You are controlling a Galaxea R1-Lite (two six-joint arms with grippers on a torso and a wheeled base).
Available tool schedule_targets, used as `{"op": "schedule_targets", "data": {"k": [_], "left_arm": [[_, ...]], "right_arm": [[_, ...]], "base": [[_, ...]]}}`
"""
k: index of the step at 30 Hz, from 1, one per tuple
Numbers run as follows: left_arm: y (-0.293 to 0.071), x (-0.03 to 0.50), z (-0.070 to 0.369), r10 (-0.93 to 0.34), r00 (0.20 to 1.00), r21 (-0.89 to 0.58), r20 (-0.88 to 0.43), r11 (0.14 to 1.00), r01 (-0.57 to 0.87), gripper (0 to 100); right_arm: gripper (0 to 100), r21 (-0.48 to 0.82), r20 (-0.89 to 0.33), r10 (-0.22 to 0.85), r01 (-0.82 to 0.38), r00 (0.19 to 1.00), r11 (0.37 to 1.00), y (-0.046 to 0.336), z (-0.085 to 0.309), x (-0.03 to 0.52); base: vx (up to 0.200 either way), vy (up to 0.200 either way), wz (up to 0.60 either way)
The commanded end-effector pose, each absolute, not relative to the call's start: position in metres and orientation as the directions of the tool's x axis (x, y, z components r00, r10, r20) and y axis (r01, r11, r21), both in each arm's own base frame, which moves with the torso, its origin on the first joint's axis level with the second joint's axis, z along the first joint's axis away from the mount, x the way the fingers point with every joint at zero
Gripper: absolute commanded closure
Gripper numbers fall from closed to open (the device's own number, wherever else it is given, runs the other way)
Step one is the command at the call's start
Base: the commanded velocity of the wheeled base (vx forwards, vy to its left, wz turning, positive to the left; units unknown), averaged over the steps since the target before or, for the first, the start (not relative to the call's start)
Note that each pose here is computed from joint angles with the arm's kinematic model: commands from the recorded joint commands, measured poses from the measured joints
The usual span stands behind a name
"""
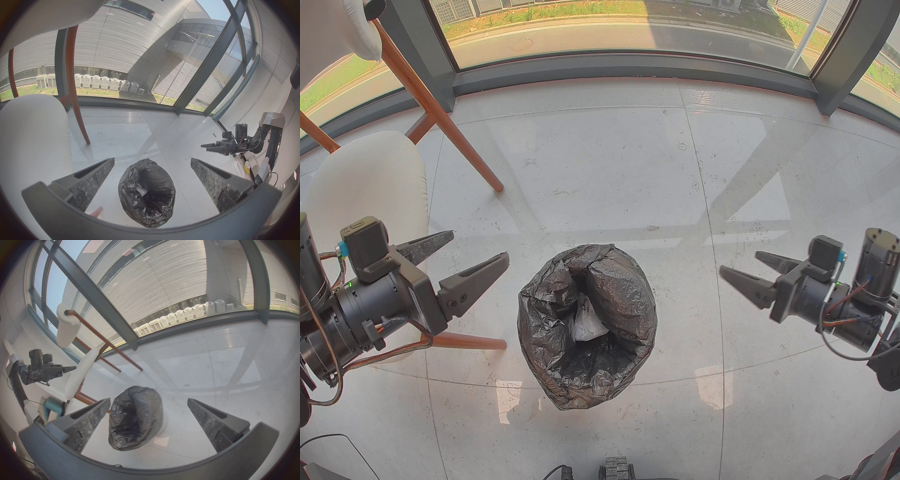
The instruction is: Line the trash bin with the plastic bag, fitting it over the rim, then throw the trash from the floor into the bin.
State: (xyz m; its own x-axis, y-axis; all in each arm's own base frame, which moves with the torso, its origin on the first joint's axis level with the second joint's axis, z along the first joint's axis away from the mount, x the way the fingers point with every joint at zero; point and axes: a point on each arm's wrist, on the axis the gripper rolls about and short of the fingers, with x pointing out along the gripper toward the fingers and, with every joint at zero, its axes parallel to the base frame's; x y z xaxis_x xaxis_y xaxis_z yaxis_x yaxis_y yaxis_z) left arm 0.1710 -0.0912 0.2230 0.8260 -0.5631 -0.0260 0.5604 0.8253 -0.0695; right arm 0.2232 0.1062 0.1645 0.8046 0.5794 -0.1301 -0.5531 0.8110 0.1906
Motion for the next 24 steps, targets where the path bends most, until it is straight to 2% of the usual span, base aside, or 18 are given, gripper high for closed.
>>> {"op": "schedule_targets", "data": {"k": [1,7,11,22,24], "left_arm": [[-0.077,0.152,0.221,-0.543,0.840,-0.067,0.000,0.838,0.542,0],[-0.057,0.137,0.218,-0.475,0.879,-0.063,0.026,0.877,0.476,0],[-0.038,0.124,0.214,-0.384,0.922,-0.063,0.047,0.920,0.386,0],[-0.012,0.080,0.178,-0.225,0.973,-0.067,0.049,0.971,0.228,0],[-0.008,0.068,0.165,-0.166,0.985,-0.069,0.043,0.983,0.169,0]], "right_arm": [[0,0.167,-0.042,0.453,-0.441,0.890,0.882,0.060,0.183,0.195],[0,0.144,0.020,0.318,-0.317,0.948,0.937,0.031,0.188,0.163],[0,0.118,0.064,0.229,-0.236,0.971,0.965,0.016,0.189,0.142],[0,0.040,0.111,0.172,-0.178,0.979,0.983,0.006,0.158,0.079],[0,0.044,0.126,0.126,-0.132,0.984,0.990,0.003,0.155,0.068]], "base": [[0.000,0.000,0.00],[0.000,0.000,0.00],[0.000,0.000,0.00],[0.000,0.000,0.00],[0.000,0.000,0.00]]}}
